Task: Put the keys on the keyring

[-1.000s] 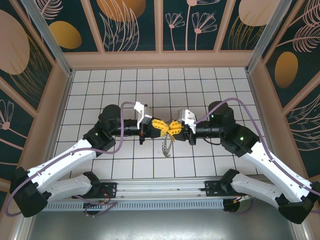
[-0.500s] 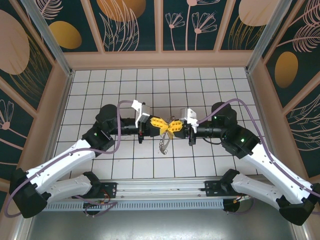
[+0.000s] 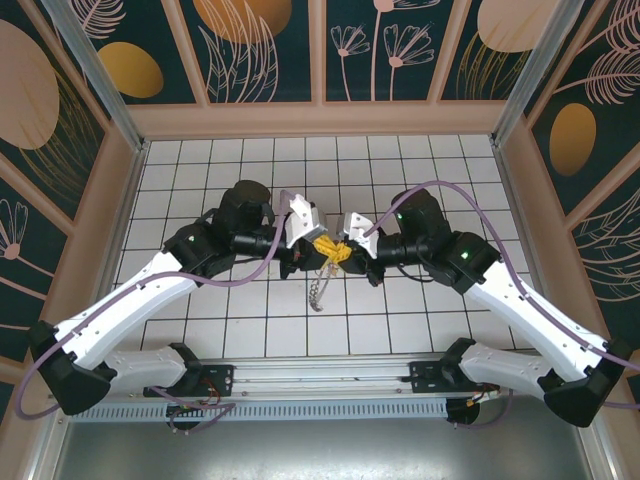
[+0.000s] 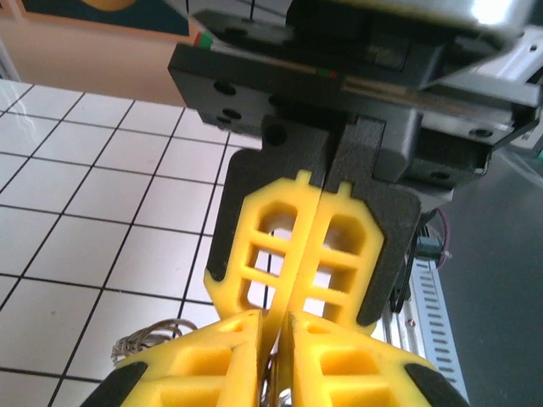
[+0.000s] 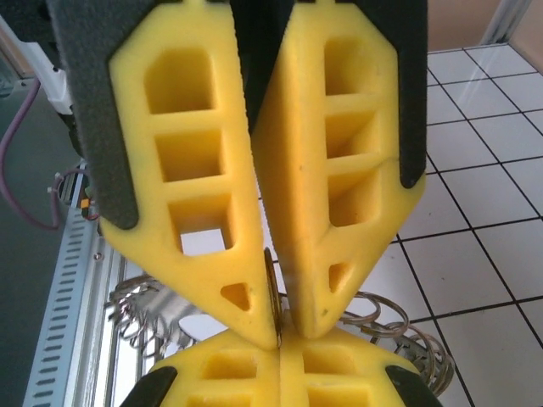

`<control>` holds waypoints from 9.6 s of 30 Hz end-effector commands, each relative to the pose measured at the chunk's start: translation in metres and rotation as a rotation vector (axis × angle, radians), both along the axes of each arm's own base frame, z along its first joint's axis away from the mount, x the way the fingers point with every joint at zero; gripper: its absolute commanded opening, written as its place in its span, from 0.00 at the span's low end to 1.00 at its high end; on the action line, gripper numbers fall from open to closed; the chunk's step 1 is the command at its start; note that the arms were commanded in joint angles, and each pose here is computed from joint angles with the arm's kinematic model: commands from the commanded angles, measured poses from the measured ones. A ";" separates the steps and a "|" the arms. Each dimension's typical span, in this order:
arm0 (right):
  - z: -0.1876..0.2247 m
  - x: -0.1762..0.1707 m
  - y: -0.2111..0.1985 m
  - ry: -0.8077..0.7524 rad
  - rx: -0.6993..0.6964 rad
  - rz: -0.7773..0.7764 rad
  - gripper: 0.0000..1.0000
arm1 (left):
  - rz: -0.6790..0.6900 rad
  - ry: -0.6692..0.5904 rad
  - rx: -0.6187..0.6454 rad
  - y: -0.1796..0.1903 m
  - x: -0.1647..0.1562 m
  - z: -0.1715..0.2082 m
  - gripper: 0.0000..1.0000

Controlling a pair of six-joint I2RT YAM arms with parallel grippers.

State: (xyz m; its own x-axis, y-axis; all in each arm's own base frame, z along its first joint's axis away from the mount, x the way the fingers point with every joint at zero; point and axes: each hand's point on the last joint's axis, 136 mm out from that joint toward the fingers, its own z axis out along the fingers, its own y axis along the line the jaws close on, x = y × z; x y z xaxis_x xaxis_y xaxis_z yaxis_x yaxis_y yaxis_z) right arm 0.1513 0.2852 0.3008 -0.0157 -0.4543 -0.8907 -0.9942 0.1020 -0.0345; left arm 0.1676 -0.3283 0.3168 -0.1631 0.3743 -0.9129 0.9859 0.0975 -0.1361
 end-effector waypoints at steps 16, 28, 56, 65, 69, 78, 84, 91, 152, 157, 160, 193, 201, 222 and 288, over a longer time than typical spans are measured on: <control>0.048 -0.013 0.007 -0.112 0.094 0.112 0.00 | -0.032 0.003 0.132 0.012 -0.009 -0.027 0.00; 0.061 -0.019 0.004 -0.123 0.249 0.079 0.19 | -0.054 -0.047 -0.355 0.006 -0.027 0.059 0.00; 0.074 -0.007 -0.005 -0.201 0.249 -0.012 0.00 | 0.050 -0.105 -0.135 0.014 -0.008 0.019 0.09; 0.064 -0.001 0.000 -0.196 0.155 0.003 0.00 | 0.028 -0.091 -0.018 0.013 -0.005 -0.004 0.10; 0.060 0.001 0.002 -0.189 0.119 0.016 0.00 | 0.009 -0.081 0.002 0.012 -0.007 -0.006 0.05; 0.056 0.006 0.008 -0.175 0.080 0.022 0.00 | -0.038 -0.024 -0.030 0.006 -0.014 -0.002 0.00; 0.056 0.007 0.003 -0.191 0.128 -0.025 0.08 | -0.090 -0.059 -0.267 0.004 -0.029 0.049 0.00; 0.065 -0.008 0.000 -0.188 0.225 0.007 0.13 | -0.101 -0.093 -0.426 0.006 -0.034 0.082 0.00; 0.054 -0.015 -0.003 -0.190 0.256 0.011 0.14 | -0.091 -0.122 -0.538 0.005 -0.030 0.097 0.00; 0.058 -0.013 -0.003 -0.210 0.273 0.005 0.08 | -0.083 -0.109 -0.508 0.002 -0.027 0.087 0.00; 0.057 -0.013 -0.003 -0.206 0.266 0.005 0.00 | -0.082 -0.114 -0.509 0.002 -0.027 0.086 0.00; 0.051 -0.008 -0.007 -0.198 0.260 -0.043 0.00 | -0.129 -0.120 -0.559 0.002 -0.034 0.095 0.00; 0.063 0.004 -0.020 -0.262 0.260 -0.149 0.00 | -0.106 -0.133 -0.508 0.002 -0.030 0.085 0.00; 0.076 0.015 -0.023 -0.260 0.248 -0.216 0.07 | -0.064 -0.159 -0.355 0.000 -0.019 0.054 0.00; 0.058 -0.016 0.002 -0.122 0.269 0.020 0.00 | -0.172 -0.167 -0.551 0.009 -0.046 0.118 0.00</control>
State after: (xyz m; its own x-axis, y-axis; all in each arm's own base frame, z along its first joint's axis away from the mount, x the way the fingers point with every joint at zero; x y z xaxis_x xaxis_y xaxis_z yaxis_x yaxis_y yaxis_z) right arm 0.1364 0.2881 0.3520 0.1188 -0.2073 -0.9710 -0.9845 0.1025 -0.1423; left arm 0.1343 -0.3256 0.4089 -0.0366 -0.0835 -0.9958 0.9973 -0.0658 -0.0311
